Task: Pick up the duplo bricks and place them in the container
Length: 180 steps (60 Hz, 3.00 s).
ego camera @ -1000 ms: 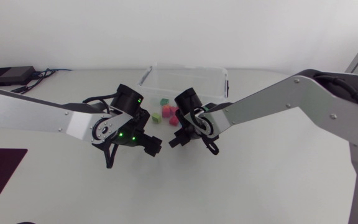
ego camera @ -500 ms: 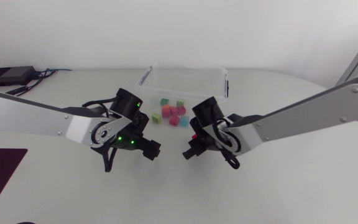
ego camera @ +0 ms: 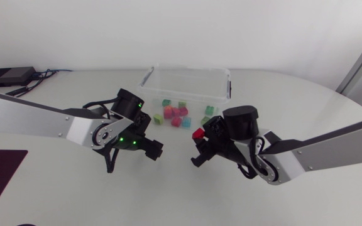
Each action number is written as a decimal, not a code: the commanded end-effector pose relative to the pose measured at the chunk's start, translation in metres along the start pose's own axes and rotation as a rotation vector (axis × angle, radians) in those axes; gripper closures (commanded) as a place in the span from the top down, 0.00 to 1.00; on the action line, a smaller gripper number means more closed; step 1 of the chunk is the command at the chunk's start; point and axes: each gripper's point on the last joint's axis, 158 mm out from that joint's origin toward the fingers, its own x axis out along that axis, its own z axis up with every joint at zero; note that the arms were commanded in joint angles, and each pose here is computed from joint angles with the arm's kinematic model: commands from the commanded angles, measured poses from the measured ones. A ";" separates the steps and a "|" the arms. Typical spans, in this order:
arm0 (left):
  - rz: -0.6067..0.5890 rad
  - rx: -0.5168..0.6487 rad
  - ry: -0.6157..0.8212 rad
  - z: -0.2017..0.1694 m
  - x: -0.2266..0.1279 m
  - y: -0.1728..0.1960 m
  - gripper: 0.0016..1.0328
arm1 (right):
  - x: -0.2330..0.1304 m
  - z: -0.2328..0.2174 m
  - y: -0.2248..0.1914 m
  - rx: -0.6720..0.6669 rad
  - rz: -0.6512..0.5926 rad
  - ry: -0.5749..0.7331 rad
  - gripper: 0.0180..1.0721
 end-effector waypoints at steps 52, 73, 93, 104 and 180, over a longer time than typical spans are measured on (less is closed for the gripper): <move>-0.015 0.021 -0.055 0.012 -0.021 -0.006 0.94 | 0.004 0.174 -0.104 0.112 -0.181 -0.228 0.63; 0.010 0.012 -0.155 0.033 -0.067 0.010 0.95 | -0.008 0.193 -0.116 0.117 -0.218 -0.237 0.90; 0.080 -0.004 -0.366 0.055 -0.147 0.041 0.95 | -0.115 0.193 -0.152 0.115 -0.455 -0.315 0.91; 0.174 -0.027 -0.464 0.049 -0.189 0.076 0.95 | -0.165 0.155 -0.177 0.124 -0.618 -0.323 0.95; 0.420 -0.259 -0.859 -0.066 -0.242 0.121 0.95 | -0.261 -0.026 -0.144 0.314 -0.638 -0.462 0.95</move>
